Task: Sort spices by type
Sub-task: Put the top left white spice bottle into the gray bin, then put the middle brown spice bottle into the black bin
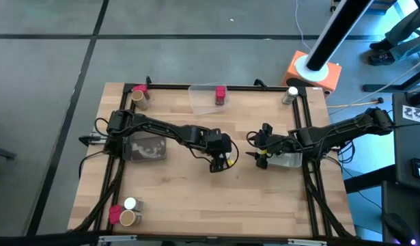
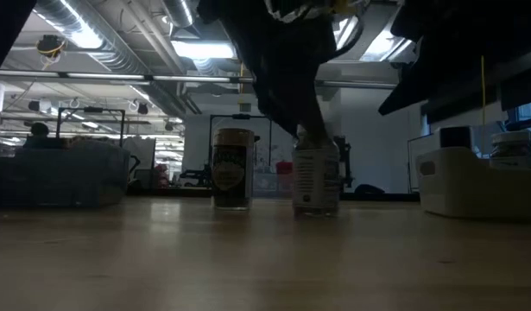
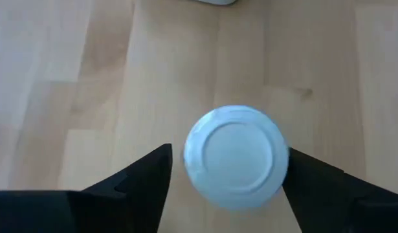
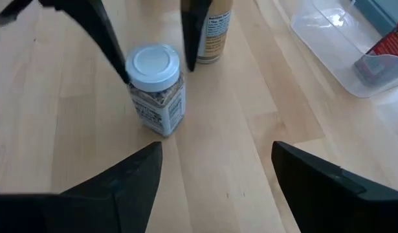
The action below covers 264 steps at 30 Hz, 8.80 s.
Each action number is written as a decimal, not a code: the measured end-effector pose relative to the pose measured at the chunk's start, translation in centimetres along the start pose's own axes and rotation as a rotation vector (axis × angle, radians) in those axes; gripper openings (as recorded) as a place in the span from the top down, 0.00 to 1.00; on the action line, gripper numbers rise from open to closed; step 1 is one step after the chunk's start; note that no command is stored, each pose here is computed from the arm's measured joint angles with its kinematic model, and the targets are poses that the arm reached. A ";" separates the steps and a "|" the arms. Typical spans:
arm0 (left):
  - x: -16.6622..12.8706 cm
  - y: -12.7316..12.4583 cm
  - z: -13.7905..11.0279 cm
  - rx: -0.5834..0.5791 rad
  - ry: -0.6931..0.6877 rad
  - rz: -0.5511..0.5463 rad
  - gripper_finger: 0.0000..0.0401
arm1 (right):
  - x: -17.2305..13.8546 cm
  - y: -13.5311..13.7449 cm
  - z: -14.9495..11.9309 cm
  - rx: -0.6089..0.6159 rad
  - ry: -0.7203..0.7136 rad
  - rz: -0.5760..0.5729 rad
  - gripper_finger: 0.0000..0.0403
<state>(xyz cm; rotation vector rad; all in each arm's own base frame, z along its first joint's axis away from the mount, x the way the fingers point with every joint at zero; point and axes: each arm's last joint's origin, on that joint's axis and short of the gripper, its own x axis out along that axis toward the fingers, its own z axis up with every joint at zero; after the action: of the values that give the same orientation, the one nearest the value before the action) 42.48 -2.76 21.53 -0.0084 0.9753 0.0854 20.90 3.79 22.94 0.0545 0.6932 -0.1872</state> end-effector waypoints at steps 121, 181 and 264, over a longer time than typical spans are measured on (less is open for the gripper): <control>-12.5 -0.3 -12.3 -0.158 -0.267 0.149 0.30 | -1.1 -2.9 -6.4 0.310 0.099 -0.348 0.49; -11.8 0.8 -12.9 -0.192 -0.237 0.185 0.30 | -2.1 -0.7 3.2 0.070 -0.215 -0.251 0.22; -3.6 5.4 -11.0 -0.202 -0.212 0.178 0.35 | 2.5 0.7 2.0 -0.056 -0.065 -0.254 0.22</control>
<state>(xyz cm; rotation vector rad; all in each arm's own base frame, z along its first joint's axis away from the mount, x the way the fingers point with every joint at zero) 30.97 1.88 18.51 -0.0965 0.7510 0.3423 24.18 3.83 22.90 -0.0934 0.6390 -0.4117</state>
